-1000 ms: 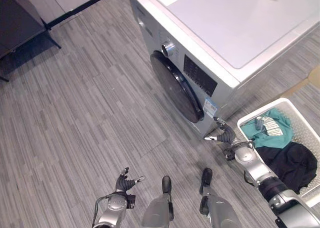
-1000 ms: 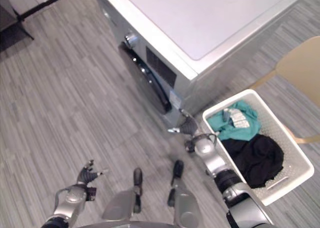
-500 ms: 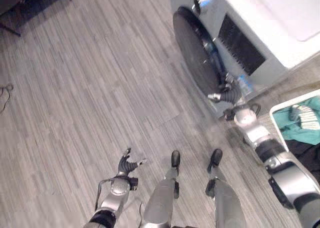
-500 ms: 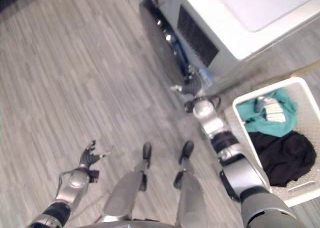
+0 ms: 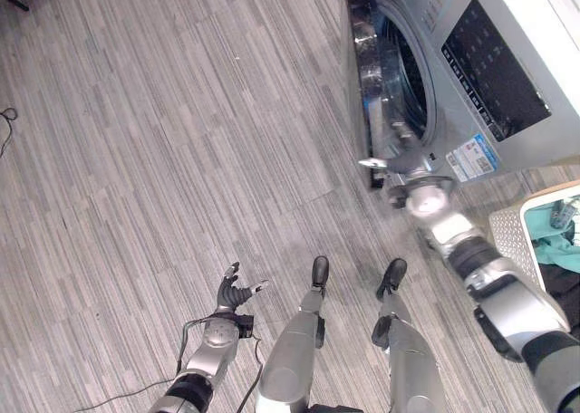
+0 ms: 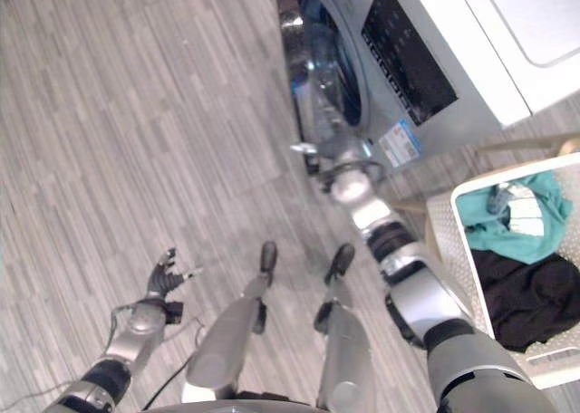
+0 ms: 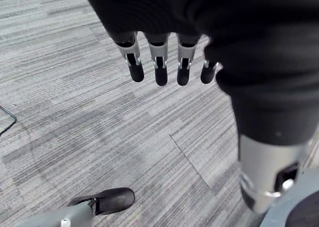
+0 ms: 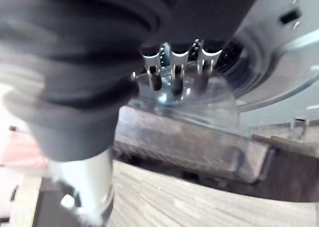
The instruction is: Grab the laundry basket,head to the washer,open it,put in the laundry and shut it.
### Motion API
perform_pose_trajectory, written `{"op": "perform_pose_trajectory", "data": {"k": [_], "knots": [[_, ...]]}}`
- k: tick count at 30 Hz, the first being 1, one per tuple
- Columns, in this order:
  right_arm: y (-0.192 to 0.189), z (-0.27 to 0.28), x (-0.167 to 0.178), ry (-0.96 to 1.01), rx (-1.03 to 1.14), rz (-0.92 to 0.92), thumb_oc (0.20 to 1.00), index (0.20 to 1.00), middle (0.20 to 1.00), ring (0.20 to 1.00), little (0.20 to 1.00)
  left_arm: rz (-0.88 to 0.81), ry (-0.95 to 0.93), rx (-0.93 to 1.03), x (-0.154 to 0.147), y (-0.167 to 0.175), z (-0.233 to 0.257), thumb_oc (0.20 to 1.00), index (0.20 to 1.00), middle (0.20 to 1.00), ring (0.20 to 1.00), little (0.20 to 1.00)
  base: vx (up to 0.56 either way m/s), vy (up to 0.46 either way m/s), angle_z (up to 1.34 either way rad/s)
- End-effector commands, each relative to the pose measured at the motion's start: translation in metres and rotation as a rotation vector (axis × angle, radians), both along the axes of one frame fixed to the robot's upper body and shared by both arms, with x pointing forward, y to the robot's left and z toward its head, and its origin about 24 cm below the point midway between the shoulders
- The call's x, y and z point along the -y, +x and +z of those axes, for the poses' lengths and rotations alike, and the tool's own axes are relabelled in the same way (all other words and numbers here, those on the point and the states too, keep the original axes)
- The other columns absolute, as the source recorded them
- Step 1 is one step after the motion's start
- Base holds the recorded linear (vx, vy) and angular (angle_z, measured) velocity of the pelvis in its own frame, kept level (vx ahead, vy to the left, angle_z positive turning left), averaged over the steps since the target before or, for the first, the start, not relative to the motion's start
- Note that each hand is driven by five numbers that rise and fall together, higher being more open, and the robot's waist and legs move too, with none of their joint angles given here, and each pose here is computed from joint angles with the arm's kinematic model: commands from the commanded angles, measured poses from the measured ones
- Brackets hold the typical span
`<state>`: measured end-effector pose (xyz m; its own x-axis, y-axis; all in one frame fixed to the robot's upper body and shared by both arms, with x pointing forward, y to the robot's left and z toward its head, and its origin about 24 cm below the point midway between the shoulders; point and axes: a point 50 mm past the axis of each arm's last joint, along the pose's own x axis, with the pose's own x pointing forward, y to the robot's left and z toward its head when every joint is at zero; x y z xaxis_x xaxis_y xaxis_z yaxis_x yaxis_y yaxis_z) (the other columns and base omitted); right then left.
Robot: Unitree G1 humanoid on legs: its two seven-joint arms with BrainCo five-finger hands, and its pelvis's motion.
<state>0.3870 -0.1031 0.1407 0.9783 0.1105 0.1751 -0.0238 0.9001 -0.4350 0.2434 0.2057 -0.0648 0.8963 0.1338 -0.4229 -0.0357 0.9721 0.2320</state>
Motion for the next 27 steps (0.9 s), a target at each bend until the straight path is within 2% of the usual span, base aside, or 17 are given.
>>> {"op": "perform_pose_trajectory", "data": {"k": [1,4,8,13,17,23,27], "knots": [[-0.015,0.045,-0.076,0.05,0.15,0.331,1.0,1.0,1.0,1.0,1.0,-0.011,0.031,0.025,-0.005,0.005,0.006,1.0,1.0,1.0,1.0,1.0,0.02,-0.055,0.14],[-0.039,0.086,-0.129,0.107,0.285,0.526,1.0,1.0,1.0,1.0,1.0,-0.06,0.031,0.07,0.007,0.015,0.014,1.0,1.0,1.0,1.0,1.0,0.1,-0.088,0.17],[-0.047,0.113,-0.132,0.171,0.373,0.561,1.0,1.0,1.0,1.0,1.0,-0.095,0.026,0.121,0.013,0.023,0.024,1.0,1.0,1.0,1.0,1.0,0.06,-0.044,0.45],[-0.039,0.119,-0.105,0.161,0.398,0.501,1.0,1.0,1.0,1.0,1.0,-0.074,0.025,0.14,0.005,0.026,0.03,1.0,1.0,1.0,1.0,1.0,0.02,-0.006,0.32],[-0.031,0.096,-0.078,0.126,0.336,0.432,1.0,1.0,1.0,1.0,1.0,-0.045,0.02,0.154,0.002,0.027,0.034,1.0,1.0,1.0,1.0,1.0,-0.03,0.011,0.05],[-0.049,0.043,-0.051,-0.065,0.273,0.437,1.0,1.0,1.0,1.0,1.0,-0.079,0.051,0.212,0.011,0.034,0.047,1.0,1.0,1.0,1.0,1.0,-0.06,0.055,-0.32],[-0.068,-0.014,-0.018,-0.198,0.153,0.396,1.0,1.0,1.0,1.0,1.0,-0.13,0.108,0.374,0.023,0.061,0.087,1.0,1.0,1.0,1.0,1.0,-0.01,0.042,-0.4]]}}
